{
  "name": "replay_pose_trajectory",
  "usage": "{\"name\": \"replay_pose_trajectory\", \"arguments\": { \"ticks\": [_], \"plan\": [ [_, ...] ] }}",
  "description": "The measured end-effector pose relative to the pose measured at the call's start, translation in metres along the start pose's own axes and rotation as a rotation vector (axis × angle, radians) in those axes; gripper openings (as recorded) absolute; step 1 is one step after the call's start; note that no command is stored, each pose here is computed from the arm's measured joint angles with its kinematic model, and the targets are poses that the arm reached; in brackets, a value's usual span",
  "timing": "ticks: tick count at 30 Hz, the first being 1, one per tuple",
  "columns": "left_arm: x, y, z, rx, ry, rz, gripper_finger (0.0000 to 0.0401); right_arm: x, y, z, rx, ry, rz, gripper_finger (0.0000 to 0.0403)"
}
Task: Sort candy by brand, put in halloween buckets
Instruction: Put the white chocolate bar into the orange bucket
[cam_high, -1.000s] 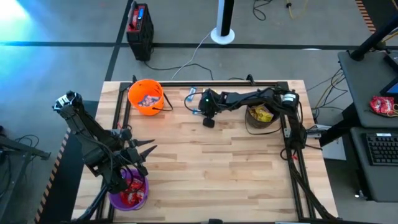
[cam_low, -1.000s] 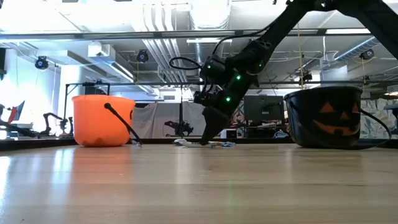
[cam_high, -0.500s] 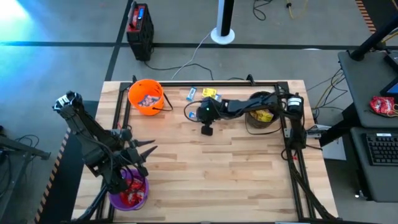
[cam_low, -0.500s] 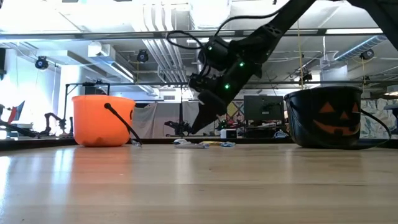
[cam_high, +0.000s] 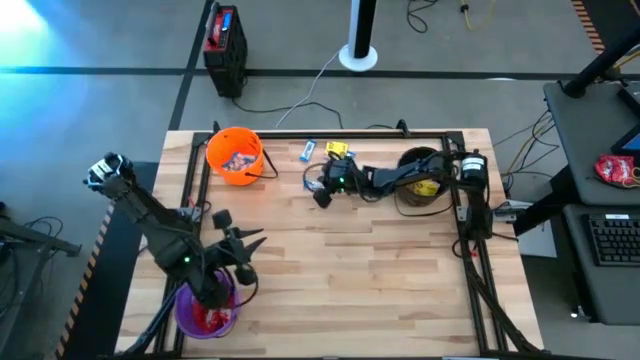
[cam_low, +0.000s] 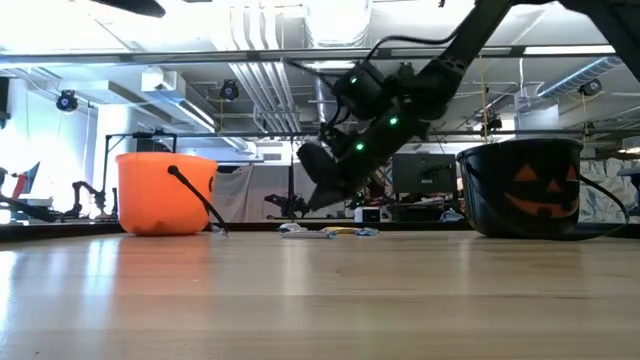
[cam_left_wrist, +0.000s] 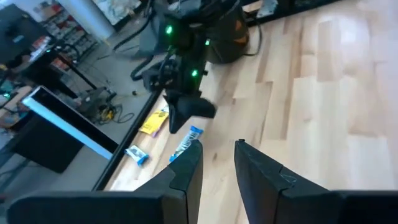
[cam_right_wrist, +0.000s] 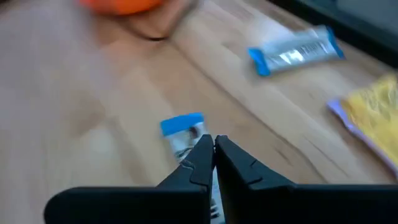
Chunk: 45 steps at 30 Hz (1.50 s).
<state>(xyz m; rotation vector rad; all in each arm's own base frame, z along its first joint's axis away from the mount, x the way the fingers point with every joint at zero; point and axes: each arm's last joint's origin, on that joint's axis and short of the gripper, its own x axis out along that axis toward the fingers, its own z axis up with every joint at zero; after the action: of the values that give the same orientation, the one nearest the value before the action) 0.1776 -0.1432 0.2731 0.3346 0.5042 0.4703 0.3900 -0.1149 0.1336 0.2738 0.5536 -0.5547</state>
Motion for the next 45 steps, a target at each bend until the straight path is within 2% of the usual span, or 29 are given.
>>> {"name": "replay_pose_trajectory", "arguments": {
  "ticks": [3, 8, 13, 16, 20, 27, 31, 37, 41, 45],
  "plan": [
    [0.01, -0.002, 0.005, -0.003, -0.002, 0.028, 0.0076, 0.01, -0.006, 0.006, 0.052, 0.082, 0.026, 0.0008],
    [0.026, -0.001, 0.008, 0.009, 0.018, 0.075, 0.0076, 0.015, 0.002, 0.0, -0.016, 0.204, 0.062, 0.0008],
    [0.036, -0.001, 0.007, 0.022, 0.051, 0.09, 0.0076, 0.016, 0.004, -0.006, -0.033, 0.234, 0.055, 0.0008],
    [0.039, -0.003, 0.008, 0.023, 0.083, 0.025, 0.0076, 0.012, 0.008, -0.014, -0.046, 0.295, 0.047, 0.0009],
    [0.042, -0.007, 0.013, 0.022, 0.107, -0.103, 0.0076, 0.005, 0.022, -0.025, -0.077, 0.395, 0.11, 0.0009],
    [0.056, -0.004, 0.018, 0.009, 0.145, -0.212, 0.0076, -0.027, 0.082, -0.041, -0.182, 0.441, 0.299, 0.0009],
    [0.072, -0.004, 0.017, 0.015, 0.195, -0.258, 0.0076, -0.047, 0.1, -0.04, -0.226, 0.43, 0.342, 0.0009],
    [0.101, -0.022, 0.01, 0.134, 0.229, -0.322, 0.0076, -0.073, 0.097, -0.011, -0.215, 0.358, 0.355, 0.0009],
    [0.118, -0.027, 0.009, 0.148, 0.229, -0.4, 0.0076, -0.095, 0.083, -0.008, -0.2, 0.443, 0.312, 0.0009],
    [0.14, -0.028, 0.004, 0.169, 0.244, -0.378, 0.0076, -0.116, 0.07, -0.016, -0.094, 0.479, 0.28, 0.0009]
  ]
}}
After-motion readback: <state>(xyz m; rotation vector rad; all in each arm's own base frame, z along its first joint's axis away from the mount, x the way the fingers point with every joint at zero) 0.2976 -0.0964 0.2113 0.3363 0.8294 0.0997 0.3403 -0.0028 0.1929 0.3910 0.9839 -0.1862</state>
